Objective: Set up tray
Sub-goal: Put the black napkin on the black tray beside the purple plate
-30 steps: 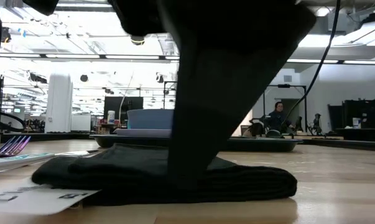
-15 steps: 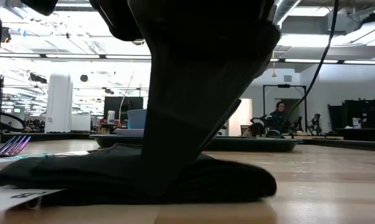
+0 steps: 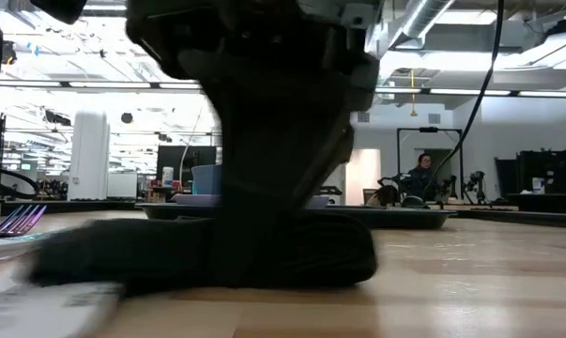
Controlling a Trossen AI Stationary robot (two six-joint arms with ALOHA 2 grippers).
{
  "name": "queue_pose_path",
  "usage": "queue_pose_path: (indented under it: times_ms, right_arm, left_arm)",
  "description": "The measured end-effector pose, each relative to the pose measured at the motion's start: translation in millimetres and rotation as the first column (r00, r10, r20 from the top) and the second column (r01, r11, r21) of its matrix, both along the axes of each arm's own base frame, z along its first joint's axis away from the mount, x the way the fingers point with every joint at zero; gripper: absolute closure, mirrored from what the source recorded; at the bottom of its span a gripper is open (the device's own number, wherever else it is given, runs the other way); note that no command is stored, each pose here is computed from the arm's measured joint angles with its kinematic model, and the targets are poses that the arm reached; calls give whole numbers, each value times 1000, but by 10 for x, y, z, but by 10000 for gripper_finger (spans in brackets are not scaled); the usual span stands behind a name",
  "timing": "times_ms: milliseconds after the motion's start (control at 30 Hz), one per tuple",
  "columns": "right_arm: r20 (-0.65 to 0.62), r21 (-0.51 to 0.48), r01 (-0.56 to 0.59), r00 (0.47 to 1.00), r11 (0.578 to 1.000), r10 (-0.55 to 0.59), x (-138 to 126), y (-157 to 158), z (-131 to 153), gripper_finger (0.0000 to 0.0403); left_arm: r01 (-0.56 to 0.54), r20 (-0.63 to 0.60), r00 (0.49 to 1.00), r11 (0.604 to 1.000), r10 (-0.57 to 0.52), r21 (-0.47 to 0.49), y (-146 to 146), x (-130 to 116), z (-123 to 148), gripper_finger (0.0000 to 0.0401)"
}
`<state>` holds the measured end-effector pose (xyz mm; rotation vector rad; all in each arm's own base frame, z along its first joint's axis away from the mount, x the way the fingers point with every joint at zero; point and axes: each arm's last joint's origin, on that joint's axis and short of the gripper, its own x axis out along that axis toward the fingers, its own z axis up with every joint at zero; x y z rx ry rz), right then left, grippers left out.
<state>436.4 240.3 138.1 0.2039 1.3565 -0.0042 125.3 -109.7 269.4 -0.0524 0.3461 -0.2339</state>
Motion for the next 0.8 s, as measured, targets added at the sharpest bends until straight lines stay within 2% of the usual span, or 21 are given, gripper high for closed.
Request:
queue_pose_path:
  times_ms: [100, 267, 367, 467, 700, 800]
  right_arm:
    - [-47, -43, -17, 999, 999, 15, -47, 48, 185, 394]
    - [-100, -117, -20, 995, 993, 8, -187, 52, 702, 398]
    - [-124, -138, 5, 992, 990, -22, -340, -43, 922, 398]
    - [-137, -198, 57, 987, 979, -85, -545, -204, 1298, 398]
    - [103, -262, 141, 988, 955, -118, -747, -693, 2059, 398]
    - [148, -304, 139, 984, 943, -97, -803, -985, 2255, 398]
  left_arm:
    - [0, 3, 1000, 1000, 0, -4, -1, 2, 4, 236]
    - [-1, 4, 1000, 1000, 1, -6, -2, 2, 6, 236]
    - [-1, 5, 1000, 1000, 1, -8, -2, 3, 7, 236]
    - [-2, 6, 1000, 1000, 2, -8, -2, 3, 8, 236]
    - [-8, 14, 1000, 1000, 8, -13, -2, 5, 17, 236]
    - [-8, 14, 1000, 1000, 8, -13, -2, 5, 17, 236]
